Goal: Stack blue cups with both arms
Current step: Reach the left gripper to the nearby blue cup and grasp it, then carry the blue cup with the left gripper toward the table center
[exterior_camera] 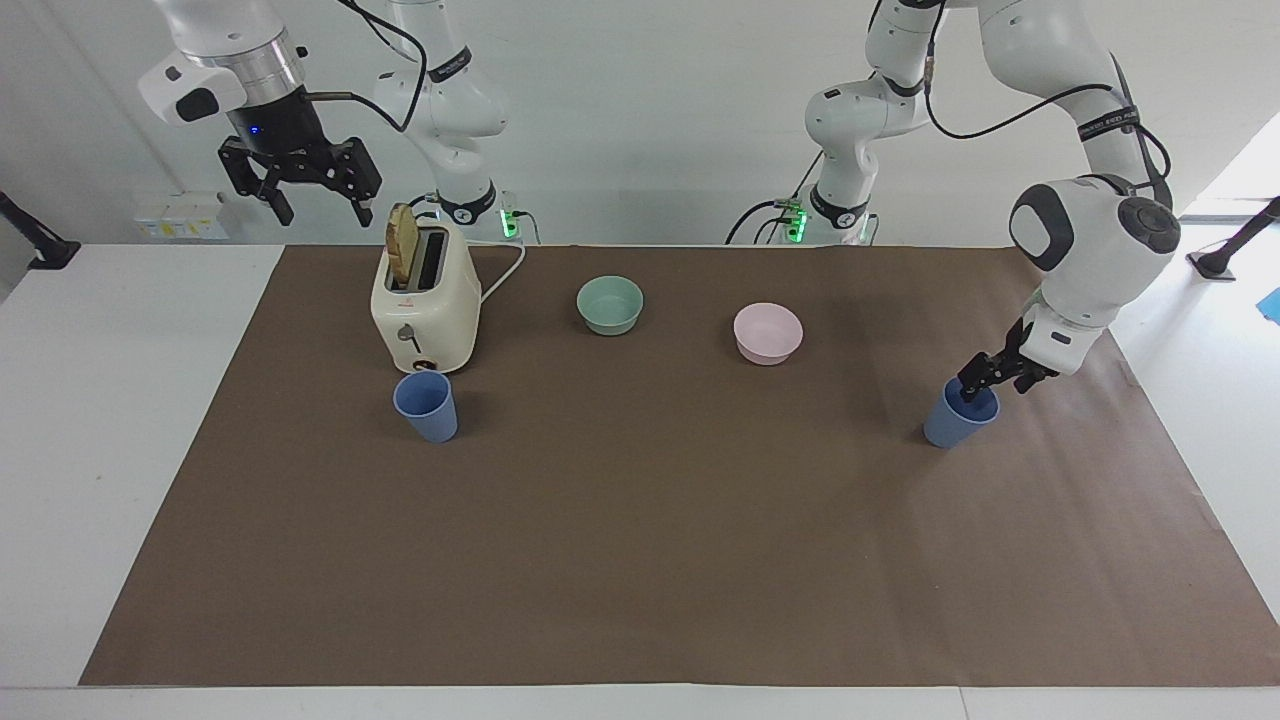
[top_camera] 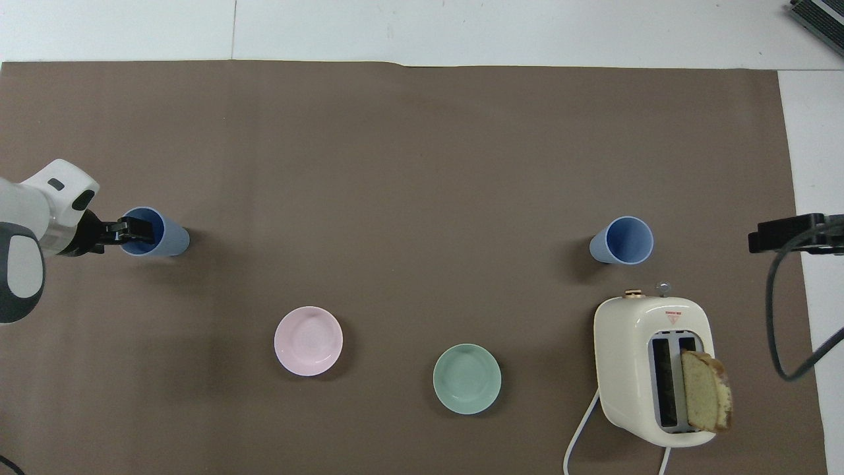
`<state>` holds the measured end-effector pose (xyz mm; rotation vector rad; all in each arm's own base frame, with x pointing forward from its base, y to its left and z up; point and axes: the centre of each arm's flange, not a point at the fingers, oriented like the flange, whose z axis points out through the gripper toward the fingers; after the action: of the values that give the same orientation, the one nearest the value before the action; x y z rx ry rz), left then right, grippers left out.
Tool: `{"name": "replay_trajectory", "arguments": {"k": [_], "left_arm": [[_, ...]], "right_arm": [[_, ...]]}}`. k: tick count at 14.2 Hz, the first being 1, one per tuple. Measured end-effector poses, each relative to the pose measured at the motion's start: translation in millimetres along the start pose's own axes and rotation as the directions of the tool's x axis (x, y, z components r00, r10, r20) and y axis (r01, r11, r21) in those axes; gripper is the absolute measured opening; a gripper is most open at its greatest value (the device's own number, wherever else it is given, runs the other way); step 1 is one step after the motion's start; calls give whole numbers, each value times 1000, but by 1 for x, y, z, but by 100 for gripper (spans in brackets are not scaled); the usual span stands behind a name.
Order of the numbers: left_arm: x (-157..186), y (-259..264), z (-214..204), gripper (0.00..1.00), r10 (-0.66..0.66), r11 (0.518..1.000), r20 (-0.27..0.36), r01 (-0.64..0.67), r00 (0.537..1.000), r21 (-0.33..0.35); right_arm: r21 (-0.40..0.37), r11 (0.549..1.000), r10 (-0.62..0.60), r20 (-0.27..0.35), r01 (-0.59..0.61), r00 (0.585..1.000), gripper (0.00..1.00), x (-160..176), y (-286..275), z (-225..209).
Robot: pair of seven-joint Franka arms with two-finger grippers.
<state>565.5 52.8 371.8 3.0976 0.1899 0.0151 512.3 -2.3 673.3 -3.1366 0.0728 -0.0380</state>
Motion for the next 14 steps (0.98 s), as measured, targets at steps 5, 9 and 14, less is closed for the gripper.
{"name": "replay_trajectory", "arguments": {"k": [5, 9, 14], "left_arm": [[3, 1, -4, 23, -8, 1000, -17, 7, 1000, -11], [18, 6, -35, 4, -22, 999, -67, 19, 998, -42], [34, 61, -110, 4, -83, 994, -90, 76, 992, -83]], "right_arm": [[0, 1000, 0, 0, 0, 1000, 100, 0, 0, 0], [0, 1000, 0, 0, 0, 1000, 100, 0, 0, 0], [0, 1000, 0, 0, 0, 1000, 100, 0, 0, 0]]}}
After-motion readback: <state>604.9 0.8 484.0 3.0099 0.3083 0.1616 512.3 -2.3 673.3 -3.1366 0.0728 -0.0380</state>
